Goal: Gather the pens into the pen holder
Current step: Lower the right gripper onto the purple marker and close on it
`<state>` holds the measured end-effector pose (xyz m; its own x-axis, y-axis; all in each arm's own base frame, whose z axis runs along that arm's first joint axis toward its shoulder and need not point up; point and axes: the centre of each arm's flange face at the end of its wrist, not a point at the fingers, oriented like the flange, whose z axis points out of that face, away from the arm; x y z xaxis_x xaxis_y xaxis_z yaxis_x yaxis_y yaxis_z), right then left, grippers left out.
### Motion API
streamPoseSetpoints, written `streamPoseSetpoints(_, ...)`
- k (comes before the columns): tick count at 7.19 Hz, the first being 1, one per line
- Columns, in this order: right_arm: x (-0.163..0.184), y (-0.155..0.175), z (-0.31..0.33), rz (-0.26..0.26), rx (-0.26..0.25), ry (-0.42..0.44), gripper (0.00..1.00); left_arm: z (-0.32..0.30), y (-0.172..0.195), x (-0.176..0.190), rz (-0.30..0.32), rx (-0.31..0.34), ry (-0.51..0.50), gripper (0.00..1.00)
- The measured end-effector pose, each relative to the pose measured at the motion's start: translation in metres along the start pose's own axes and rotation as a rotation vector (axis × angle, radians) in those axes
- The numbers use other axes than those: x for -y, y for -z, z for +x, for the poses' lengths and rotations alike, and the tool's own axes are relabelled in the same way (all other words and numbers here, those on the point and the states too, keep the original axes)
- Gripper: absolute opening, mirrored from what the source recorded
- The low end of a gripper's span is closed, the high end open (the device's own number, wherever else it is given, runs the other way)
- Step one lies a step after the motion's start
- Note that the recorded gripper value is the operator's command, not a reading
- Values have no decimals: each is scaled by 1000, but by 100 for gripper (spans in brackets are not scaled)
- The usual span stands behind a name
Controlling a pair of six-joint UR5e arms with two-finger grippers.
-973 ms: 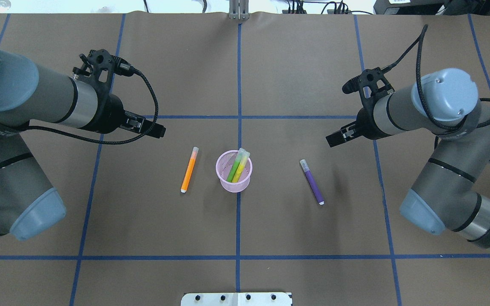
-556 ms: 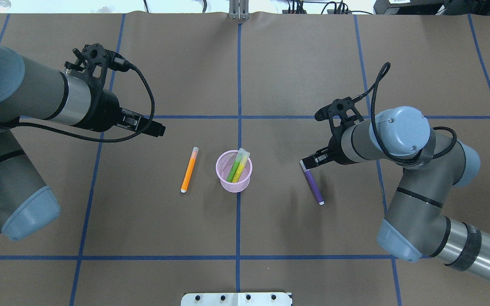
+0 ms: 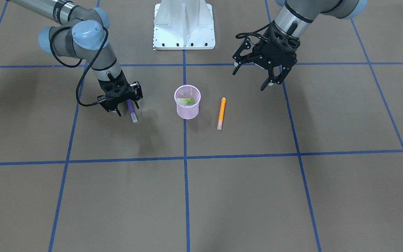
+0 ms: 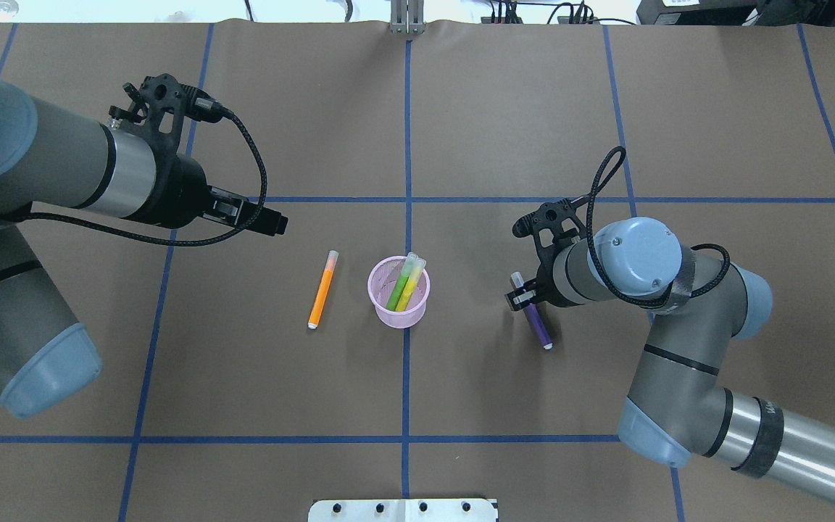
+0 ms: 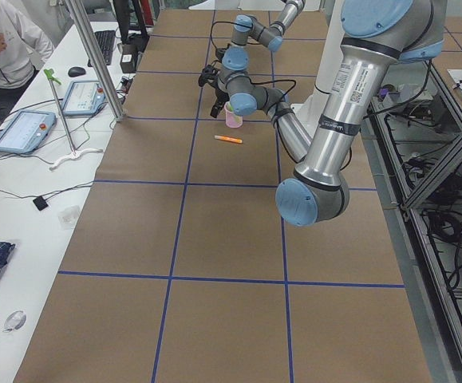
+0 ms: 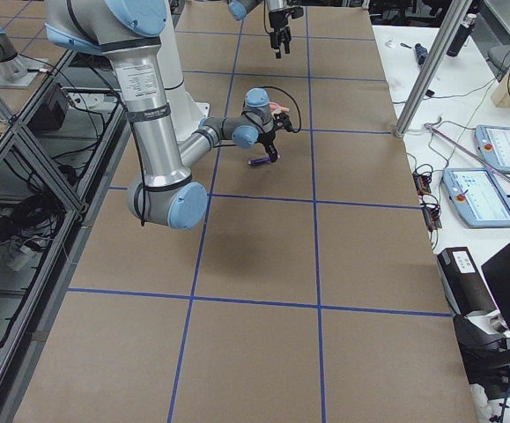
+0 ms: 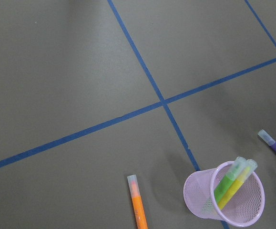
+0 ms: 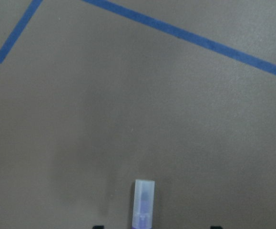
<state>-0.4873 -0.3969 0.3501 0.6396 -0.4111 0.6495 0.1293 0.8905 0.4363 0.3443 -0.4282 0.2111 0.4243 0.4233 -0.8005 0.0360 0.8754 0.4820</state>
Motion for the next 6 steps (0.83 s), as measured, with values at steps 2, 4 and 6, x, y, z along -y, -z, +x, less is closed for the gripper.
streamPoseSetpoints(2, -6, -5, -5, -12, 2, 4, 51, 1, 0, 0, 2, -1, 0, 100)
streamPoseSetpoints(4, -9, -11, -7, -22, 1, -14, 42, 1, 1, 0, 2, -1, 1, 100)
streamPoseSetpoints(6, -11, -12, -9, -28, 1, -51, 28, 1, 0, 0, 2, -1, 1, 100)
